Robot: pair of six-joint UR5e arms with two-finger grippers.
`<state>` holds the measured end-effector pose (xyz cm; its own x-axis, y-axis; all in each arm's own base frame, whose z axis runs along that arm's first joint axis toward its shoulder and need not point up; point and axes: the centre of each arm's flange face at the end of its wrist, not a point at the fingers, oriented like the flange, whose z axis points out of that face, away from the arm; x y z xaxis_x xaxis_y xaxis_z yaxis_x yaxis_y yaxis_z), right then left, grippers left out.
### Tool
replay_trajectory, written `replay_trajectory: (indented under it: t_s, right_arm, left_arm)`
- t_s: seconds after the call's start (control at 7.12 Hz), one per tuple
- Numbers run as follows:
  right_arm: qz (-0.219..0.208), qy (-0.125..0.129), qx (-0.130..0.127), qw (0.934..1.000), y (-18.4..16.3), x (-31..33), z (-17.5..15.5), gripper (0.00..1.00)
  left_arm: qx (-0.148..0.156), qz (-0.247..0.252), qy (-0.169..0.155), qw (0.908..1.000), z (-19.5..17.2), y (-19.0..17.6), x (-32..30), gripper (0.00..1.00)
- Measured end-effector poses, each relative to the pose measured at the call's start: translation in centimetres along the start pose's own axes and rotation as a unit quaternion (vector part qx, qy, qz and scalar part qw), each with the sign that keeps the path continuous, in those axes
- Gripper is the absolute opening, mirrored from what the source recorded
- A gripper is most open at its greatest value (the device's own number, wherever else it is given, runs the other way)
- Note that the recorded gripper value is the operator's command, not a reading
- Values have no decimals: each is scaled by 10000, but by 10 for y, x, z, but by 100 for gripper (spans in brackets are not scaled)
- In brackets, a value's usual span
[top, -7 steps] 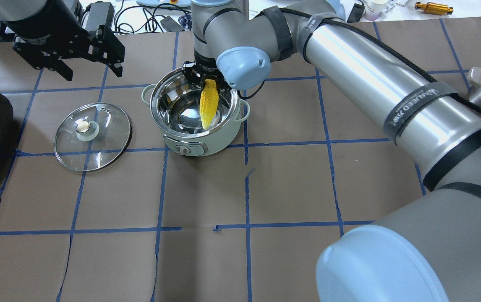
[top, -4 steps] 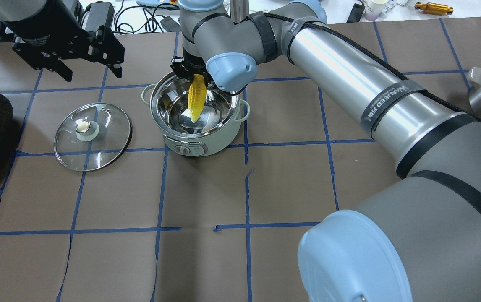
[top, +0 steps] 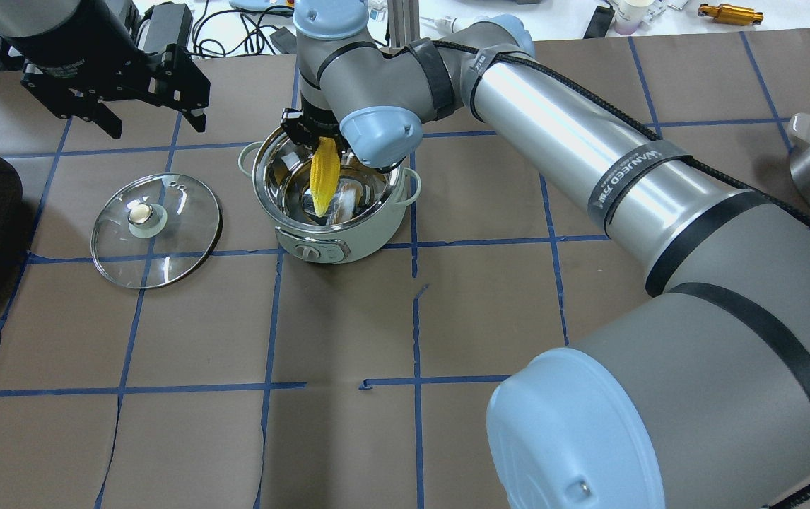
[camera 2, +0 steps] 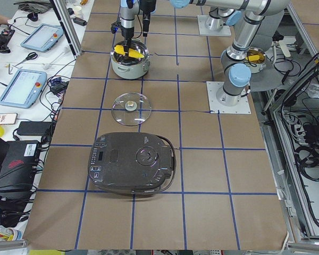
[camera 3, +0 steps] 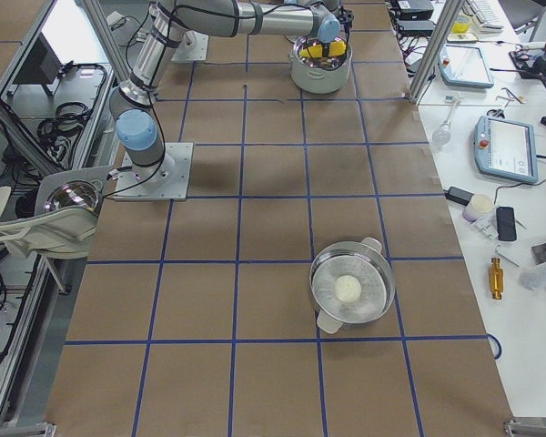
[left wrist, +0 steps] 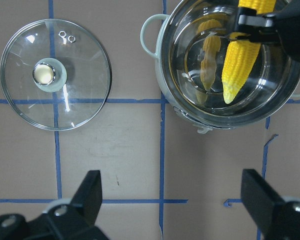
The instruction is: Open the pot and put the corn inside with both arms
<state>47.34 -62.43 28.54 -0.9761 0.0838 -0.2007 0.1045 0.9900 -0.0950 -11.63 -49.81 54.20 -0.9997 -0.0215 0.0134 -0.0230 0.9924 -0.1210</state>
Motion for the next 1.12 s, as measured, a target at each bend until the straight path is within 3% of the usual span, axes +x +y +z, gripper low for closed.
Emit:
replay_trajectory:
  t_s: [0.28, 0.42, 0.56, 0.84, 1.12]
  right_arm:
    - [12, 29, -52, 10000, 6, 2, -5, 100]
    - [-23, 65, -63, 10000, 12, 3, -29, 100]
    - [-80, 194, -93, 9997, 20, 7, -61, 100]
    - [-195, 715, -146, 9971, 32, 42, -146, 97]
    - [-196, 920, -188, 9954, 30, 110, -222, 96]
  left_arm:
    - [-3, 1, 5, 10000, 1, 0, 0, 100]
    - [-4, -1, 7, 10000, 1, 0, 0, 100]
    - [-4, -2, 13, 10000, 1, 0, 0, 100]
    - [1, -2, 20, 10000, 1, 0, 0, 100]
    - [2, -3, 21, 10000, 1, 0, 0, 100]
